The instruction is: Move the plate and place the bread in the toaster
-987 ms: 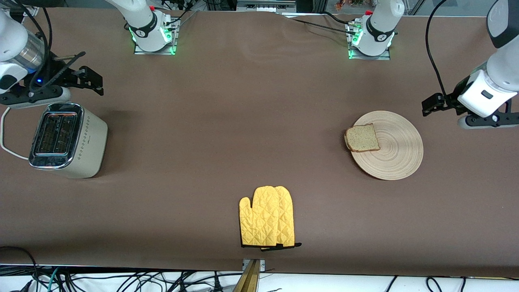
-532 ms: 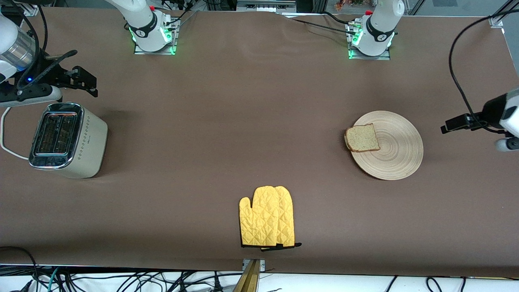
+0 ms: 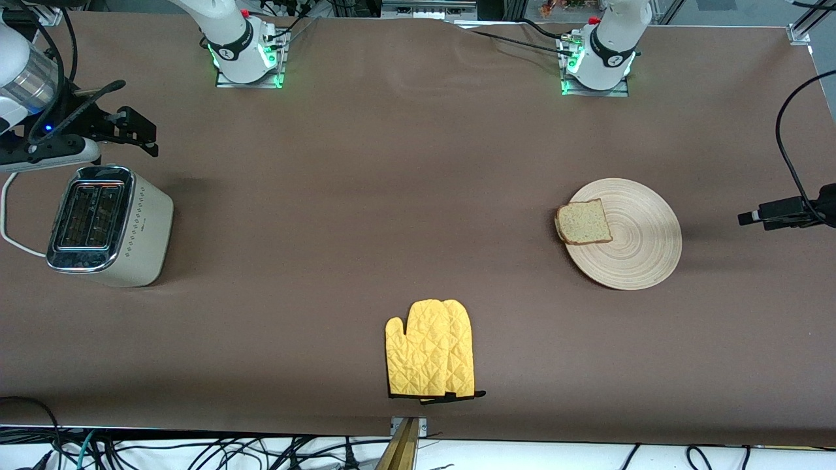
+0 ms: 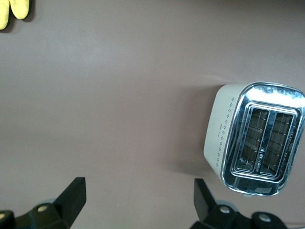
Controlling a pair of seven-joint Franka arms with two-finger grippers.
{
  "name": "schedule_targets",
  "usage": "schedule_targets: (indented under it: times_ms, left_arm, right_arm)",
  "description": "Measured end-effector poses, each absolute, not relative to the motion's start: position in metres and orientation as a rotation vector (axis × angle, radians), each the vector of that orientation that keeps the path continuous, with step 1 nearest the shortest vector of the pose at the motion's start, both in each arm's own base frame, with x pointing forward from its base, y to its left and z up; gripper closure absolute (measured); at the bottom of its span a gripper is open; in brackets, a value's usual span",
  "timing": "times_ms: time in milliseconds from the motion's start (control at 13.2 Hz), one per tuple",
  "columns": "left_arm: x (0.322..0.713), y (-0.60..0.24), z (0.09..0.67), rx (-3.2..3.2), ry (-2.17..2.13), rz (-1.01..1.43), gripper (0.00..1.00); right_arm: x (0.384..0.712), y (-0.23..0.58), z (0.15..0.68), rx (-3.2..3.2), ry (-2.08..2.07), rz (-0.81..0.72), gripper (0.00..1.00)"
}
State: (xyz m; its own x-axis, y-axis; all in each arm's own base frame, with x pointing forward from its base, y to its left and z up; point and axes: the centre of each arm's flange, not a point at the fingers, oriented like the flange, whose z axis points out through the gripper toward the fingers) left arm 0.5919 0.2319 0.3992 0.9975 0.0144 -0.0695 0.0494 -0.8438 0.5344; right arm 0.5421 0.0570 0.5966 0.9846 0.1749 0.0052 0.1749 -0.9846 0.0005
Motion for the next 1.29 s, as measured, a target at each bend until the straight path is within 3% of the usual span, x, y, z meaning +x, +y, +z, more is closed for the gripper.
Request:
schedule_targets:
  times_ms: [684,1215,1291]
  left_arm:
    - [0.551,0.284,0.194,2.135,-0.046,-0.087,0.00]
    - [0.542,0.276,0.127,2.097,-0.035,-0.122,0.00]
    - [0.540,0.274,0.120,2.092,-0.030,-0.129,0.09]
  right_arm:
    - [0.543,0.058,0.595,-3.130,-0.279,-0.008,0.00]
    - [0.544,0.059,0.591,-3.131,-0.279,-0.005,0.00]
    - [0.545,0.059,0.591,-3.131,-0.279,-0.005,0.00]
